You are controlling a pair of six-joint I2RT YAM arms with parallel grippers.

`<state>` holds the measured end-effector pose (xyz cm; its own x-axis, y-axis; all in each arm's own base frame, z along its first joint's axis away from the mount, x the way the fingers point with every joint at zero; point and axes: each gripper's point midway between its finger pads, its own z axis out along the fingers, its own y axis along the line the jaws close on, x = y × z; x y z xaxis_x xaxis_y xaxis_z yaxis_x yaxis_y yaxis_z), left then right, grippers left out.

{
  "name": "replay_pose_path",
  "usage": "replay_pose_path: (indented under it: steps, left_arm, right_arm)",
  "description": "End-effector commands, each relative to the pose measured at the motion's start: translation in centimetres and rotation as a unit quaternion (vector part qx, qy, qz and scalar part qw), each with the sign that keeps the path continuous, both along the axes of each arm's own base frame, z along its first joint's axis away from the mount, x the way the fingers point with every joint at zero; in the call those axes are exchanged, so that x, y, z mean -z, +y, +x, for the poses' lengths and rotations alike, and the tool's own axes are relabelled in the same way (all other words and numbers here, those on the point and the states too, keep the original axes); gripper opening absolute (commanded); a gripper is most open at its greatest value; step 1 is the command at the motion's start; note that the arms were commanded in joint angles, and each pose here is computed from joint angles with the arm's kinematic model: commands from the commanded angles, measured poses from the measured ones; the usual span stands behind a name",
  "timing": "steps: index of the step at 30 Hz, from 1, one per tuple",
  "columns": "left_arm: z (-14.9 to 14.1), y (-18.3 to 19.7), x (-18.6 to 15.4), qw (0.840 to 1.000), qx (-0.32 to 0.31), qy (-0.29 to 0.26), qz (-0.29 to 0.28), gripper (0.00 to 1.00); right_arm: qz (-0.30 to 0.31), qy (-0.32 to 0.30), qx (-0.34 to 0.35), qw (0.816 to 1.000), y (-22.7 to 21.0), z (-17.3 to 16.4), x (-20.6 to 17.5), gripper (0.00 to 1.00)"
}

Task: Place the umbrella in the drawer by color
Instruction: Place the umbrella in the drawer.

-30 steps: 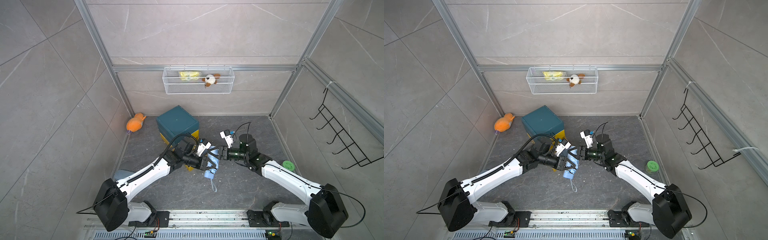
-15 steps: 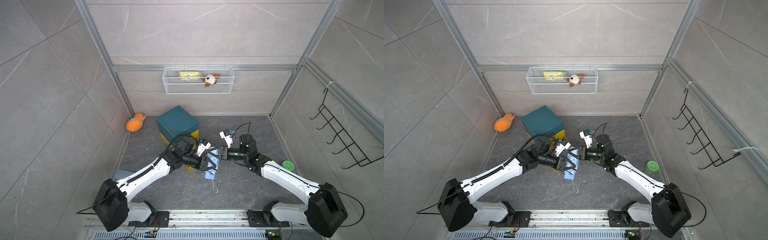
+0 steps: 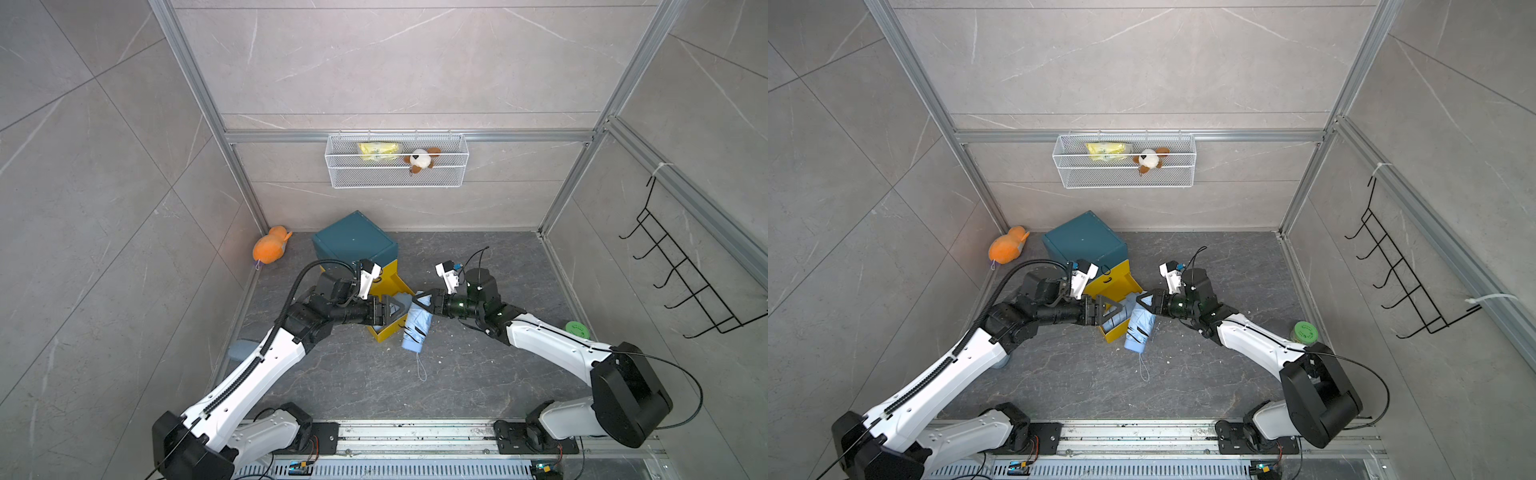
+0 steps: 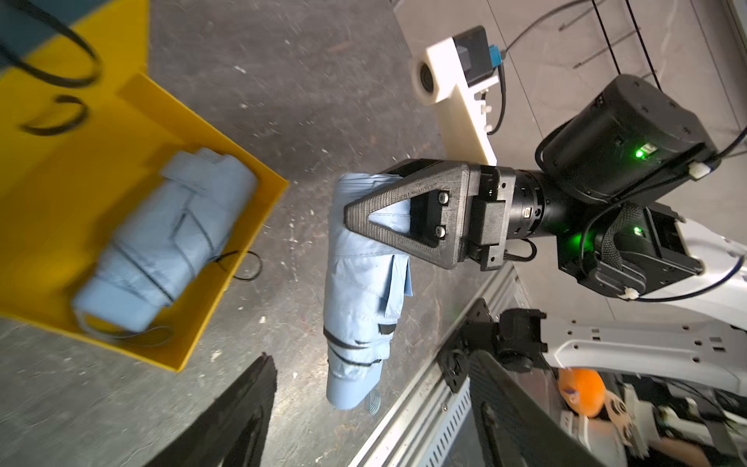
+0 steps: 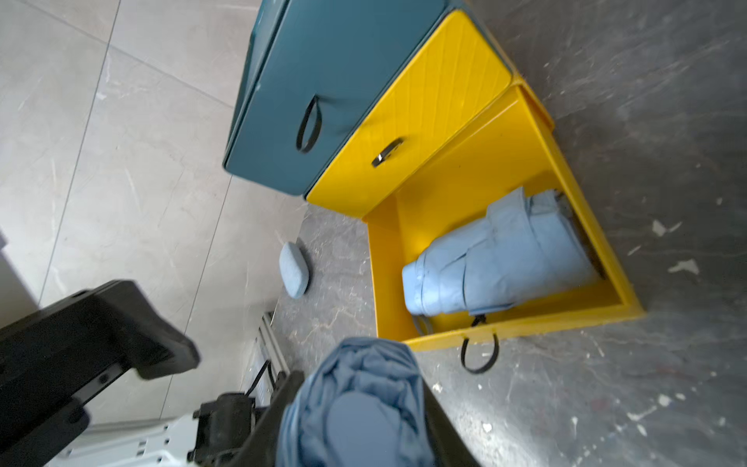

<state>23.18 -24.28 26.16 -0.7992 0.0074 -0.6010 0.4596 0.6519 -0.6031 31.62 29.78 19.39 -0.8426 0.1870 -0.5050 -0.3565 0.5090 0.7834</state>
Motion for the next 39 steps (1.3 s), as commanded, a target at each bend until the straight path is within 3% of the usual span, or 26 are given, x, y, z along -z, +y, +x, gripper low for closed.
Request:
replay_pose_path:
  steps: [1, 15, 21, 39]
  left_arm:
    - [-0.2, 2.2, 0.6, 0.998, -0.037, -0.003, 0.044, 0.78]
    - [-1.3, 2.8, 1.9, 0.998, -0.038, 0.009, 0.042, 0.79]
    - [-1.5, 2.8, 2.7, 0.998, -0.039, 0.018, 0.042, 0.79]
    - [-1.9, 3.3, 4.0, 0.997, -0.044, 0.026, 0.052, 0.79]
  right_arm:
    - [0.026, -0.052, 0.053, 0.997, 1.0, 3.0, -3.6, 0.22]
    - [0.044, -0.076, 0.242, 0.966, 3.5, 8.8, -0.5, 0.23]
    - [0.077, -0.074, 0.246, 0.963, 6.0, 10.1, 0.3, 0.23]
    - [0.062, -0.053, 0.277, 0.957, 7.9, 11.9, 4.6, 0.23]
